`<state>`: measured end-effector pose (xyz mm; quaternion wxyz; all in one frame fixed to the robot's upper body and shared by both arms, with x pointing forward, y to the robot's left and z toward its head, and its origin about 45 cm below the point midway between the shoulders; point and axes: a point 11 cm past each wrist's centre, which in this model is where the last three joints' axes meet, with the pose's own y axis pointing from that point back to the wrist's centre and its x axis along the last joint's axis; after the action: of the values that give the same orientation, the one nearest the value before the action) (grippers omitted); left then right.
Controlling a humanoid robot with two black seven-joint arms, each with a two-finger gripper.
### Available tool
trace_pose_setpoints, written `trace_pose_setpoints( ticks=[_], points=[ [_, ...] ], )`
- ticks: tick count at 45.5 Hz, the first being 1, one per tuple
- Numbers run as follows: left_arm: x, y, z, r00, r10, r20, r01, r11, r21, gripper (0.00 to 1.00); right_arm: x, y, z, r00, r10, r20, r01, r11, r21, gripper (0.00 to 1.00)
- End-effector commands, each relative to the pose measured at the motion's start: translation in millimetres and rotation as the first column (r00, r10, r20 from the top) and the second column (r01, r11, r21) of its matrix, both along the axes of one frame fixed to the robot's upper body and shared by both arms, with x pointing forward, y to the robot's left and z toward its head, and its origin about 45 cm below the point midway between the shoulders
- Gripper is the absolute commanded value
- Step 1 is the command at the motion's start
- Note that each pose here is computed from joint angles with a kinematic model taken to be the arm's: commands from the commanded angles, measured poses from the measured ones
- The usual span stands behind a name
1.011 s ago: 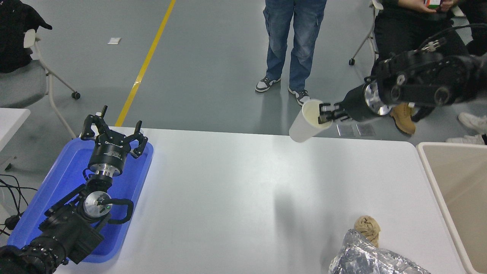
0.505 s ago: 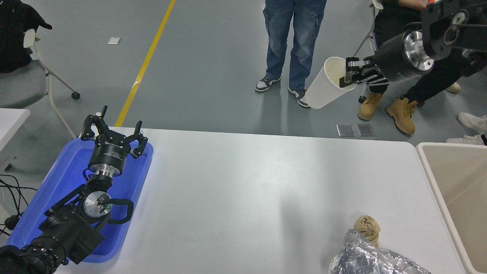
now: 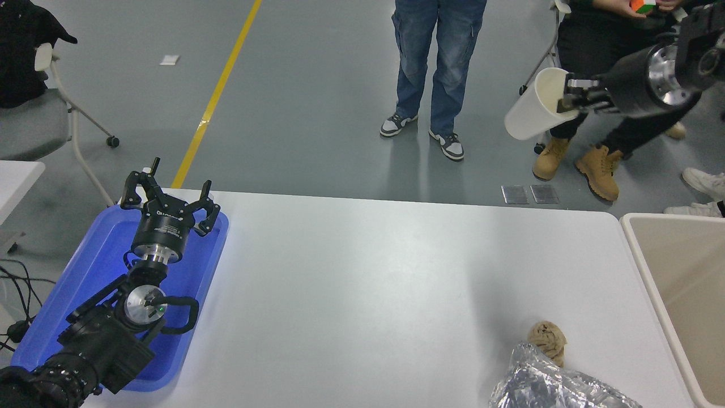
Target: Pick up paper cup place in dustbin
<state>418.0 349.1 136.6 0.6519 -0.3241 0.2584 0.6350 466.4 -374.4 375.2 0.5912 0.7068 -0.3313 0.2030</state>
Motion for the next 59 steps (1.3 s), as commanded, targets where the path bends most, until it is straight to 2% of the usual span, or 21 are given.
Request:
trace_pose_setpoints(
  ticks=[1,18,29,48,59],
  points=[
    [0.0,-0.1,0.0,1.0,0.0,0.0,0.0,1.0,0.001,1.0,-4.4,-86.6,-17.9,0.97,-0.22,0.099,0.225,0.974,-0.036,0.0],
    [0.0,0.1,0.0,1.0,0.001,0.0,-0.001,1.0,0.0,1.0,-45.1,-188.2,-78.4,0.902,-0.393,0.182,0.423,0.887,-0.184,0.0],
    [0.0,-0.1,0.0,1.0,0.0,0.0,0.0,1.0,0.001,1.0,-92.5,-235.3,-129.6,0.8,-0.561,0.211,0.599,0.759,-0.253,0.0],
    [0.5,-0.1,0.7,1.0,0.0,0.002,0.0,1.0,0.0,1.0,-164.0,-256.4,-211.2,0.74,-0.648,0.184,0.671,0.686,-0.282,0.0],
    [0.5,-0.3,0.8,1.0,-0.002,0.002,0.002,1.0,0.0,1.0,-186.7,-251.3,-243.2,0.721,-0.676,0.156,0.689,0.673,-0.268,0.0]
  ],
)
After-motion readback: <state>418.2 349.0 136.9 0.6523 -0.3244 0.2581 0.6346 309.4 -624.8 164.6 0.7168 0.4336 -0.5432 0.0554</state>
